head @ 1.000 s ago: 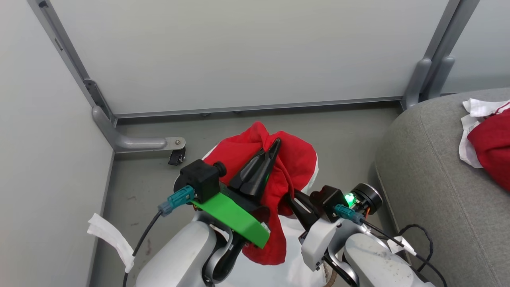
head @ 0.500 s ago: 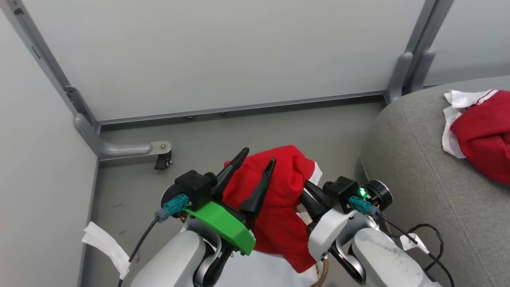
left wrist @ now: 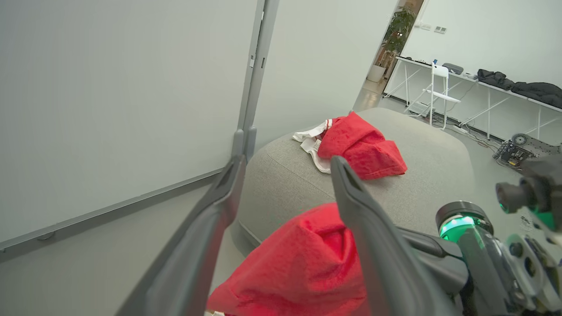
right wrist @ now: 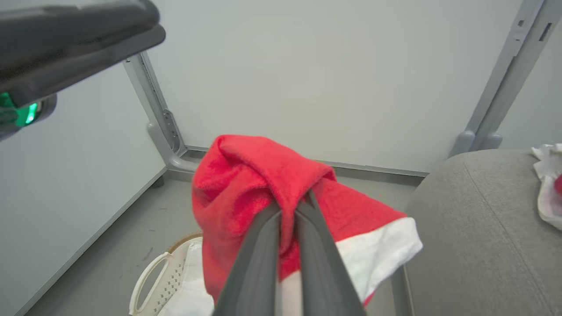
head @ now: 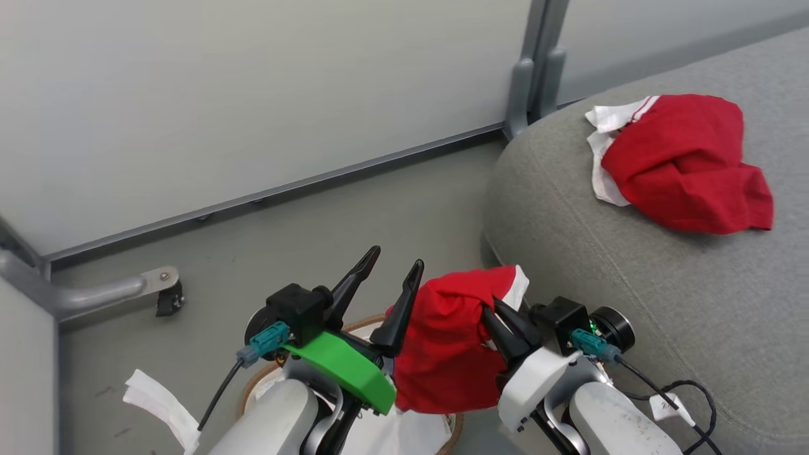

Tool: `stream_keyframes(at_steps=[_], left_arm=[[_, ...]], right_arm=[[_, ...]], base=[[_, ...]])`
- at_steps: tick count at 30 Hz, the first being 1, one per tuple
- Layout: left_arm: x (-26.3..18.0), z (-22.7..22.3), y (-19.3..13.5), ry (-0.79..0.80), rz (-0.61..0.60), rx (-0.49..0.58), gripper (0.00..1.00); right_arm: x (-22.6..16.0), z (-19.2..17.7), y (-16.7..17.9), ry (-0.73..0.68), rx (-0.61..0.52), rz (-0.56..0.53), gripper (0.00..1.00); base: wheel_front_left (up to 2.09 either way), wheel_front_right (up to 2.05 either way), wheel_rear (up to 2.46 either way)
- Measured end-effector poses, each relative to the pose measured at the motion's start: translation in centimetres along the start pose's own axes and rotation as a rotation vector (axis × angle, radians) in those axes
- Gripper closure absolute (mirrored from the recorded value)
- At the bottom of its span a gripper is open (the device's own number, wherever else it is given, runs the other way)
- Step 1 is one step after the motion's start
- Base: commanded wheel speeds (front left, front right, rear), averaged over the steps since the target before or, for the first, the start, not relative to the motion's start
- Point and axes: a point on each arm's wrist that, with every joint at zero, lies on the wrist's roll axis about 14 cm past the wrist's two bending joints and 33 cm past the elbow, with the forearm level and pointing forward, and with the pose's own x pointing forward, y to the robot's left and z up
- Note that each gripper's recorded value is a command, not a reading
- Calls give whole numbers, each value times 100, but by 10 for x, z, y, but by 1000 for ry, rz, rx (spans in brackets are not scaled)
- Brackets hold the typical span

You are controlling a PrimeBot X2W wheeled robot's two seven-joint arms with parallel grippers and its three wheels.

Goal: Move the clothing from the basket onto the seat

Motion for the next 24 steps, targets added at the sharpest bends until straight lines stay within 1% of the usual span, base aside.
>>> stream_keyframes(at_steps=[4, 16, 21, 24], left_arm=[[13, -9, -16, 23, -62, -12, 0], [41, -43, -75, 108, -265, -55, 0], [47, -53, -81, 132, -301, -73, 0], [48, -58, -77, 142, -306, -81, 0]], right_arm=[[-18, 1, -20, -6, -3, -76, 100], [-72, 26, -82, -76, -38, -316, 100], [-82, 32, -100, -85, -63, -382, 100], [-78, 46, -114, -105, -122, -401, 100]], base=[[0, 0, 0], [0, 0, 0], [0, 0, 0], [0, 0, 0]])
